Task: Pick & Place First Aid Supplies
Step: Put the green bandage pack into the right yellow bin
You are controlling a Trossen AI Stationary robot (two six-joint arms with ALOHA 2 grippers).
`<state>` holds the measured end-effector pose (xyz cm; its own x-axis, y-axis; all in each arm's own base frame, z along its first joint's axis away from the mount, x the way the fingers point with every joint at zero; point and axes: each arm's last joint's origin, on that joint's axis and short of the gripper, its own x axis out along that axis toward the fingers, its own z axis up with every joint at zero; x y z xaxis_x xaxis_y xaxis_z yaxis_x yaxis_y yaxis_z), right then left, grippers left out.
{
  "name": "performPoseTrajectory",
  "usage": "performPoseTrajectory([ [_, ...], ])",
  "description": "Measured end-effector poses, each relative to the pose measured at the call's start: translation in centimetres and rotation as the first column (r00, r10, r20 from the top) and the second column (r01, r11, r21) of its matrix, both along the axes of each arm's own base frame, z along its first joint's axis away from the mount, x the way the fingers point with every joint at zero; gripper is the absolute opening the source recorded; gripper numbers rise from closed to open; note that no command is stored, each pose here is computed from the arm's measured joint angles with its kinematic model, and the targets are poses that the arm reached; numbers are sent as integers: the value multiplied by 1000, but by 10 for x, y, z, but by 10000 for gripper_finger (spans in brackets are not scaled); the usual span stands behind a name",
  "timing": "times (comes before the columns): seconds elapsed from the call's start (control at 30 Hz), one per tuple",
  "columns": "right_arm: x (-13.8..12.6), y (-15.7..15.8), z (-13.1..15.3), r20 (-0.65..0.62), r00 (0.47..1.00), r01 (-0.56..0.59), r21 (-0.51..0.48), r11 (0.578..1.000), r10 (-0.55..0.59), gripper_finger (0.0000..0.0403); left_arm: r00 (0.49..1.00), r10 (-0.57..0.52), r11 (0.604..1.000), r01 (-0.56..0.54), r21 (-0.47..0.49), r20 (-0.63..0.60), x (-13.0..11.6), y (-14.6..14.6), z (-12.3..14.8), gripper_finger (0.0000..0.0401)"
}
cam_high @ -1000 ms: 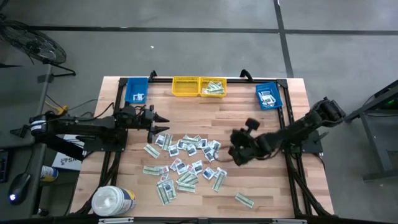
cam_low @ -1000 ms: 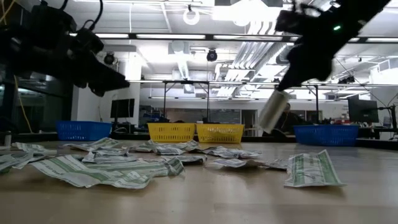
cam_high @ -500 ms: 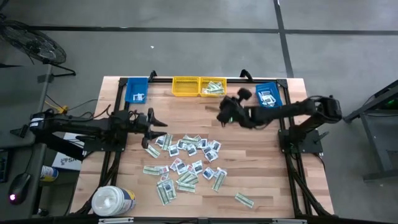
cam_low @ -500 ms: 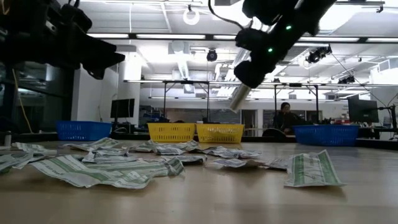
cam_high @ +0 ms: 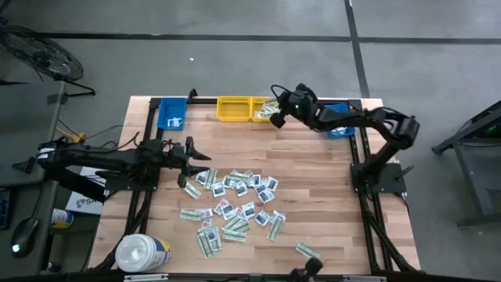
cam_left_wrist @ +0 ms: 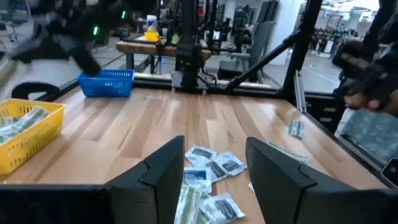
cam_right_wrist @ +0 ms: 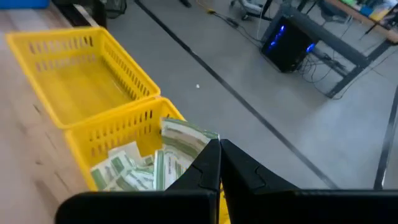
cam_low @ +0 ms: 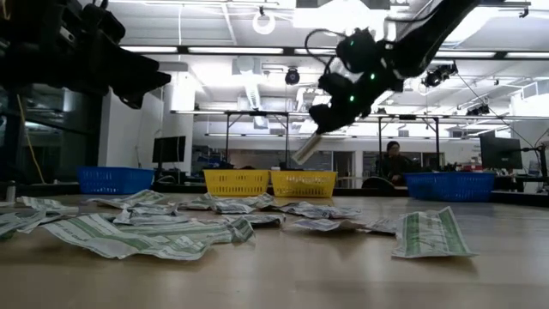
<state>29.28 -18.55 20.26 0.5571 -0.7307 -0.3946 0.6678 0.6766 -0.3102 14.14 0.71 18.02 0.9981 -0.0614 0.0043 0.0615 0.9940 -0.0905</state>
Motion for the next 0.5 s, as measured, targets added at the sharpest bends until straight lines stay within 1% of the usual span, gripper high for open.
performPoseTrajectory([
  [0.17, 8, -11, -22, 22, 1000, 2, 7, 1000, -3, 0, 1000, 1, 1000, -1, 1, 12, -4, 0, 3, 172],
  [0.37, 11, -12, -35, 15, 1000, 7, 42, 999, -8, 0, 1000, 1, 1000, -1, 2, 29, -7, -1, 5, 172],
  [0.5, 11, -12, -38, 32, 999, -3, 76, 997, 1, 0, 1000, 1, 1000, -1, 2, 27, -7, 0, 5, 172],
])
